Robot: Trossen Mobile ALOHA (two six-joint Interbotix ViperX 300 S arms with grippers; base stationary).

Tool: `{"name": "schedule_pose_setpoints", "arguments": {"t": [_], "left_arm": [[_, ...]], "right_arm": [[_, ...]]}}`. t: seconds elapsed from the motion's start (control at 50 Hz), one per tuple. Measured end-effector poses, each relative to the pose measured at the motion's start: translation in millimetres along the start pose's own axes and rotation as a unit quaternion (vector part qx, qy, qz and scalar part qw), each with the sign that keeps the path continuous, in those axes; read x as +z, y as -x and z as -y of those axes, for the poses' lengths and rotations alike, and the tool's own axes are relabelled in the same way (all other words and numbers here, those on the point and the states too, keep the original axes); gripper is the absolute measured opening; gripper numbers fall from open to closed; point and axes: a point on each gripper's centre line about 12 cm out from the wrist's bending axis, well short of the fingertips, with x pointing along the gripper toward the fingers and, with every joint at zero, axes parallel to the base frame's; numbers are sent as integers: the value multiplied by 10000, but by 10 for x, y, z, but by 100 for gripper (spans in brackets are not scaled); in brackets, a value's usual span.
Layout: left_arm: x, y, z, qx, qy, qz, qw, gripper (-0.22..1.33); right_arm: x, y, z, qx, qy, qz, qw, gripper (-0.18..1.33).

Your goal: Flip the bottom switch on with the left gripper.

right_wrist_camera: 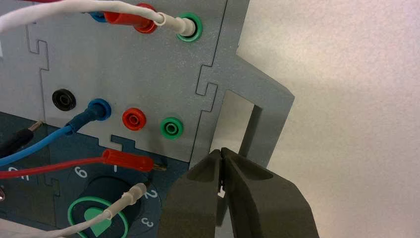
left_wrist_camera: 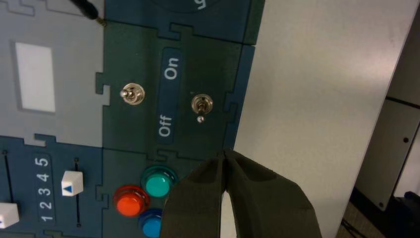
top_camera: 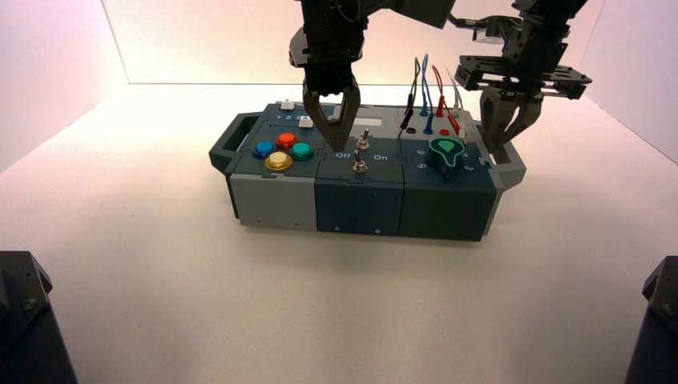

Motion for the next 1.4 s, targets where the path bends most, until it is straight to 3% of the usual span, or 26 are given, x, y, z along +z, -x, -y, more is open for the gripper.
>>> {"name": "schedule_pose_setpoints", "arguments": {"t": [0.48,1.04,1.4], "left_arm": [[69,-158,23,-106,-225,-143,9996,-16],[99,-235,-87,80,-462,-347,9983,-16],[136,-225,-121,130,-489,-330,9982,-16]], "right_arm": [[-1,3,-4,-4,14,-16,10000,-14],[-2,3,-1,1,1,-23,10000,-14],[1,6,-1,-4,7,-23,10000,-14]]}}
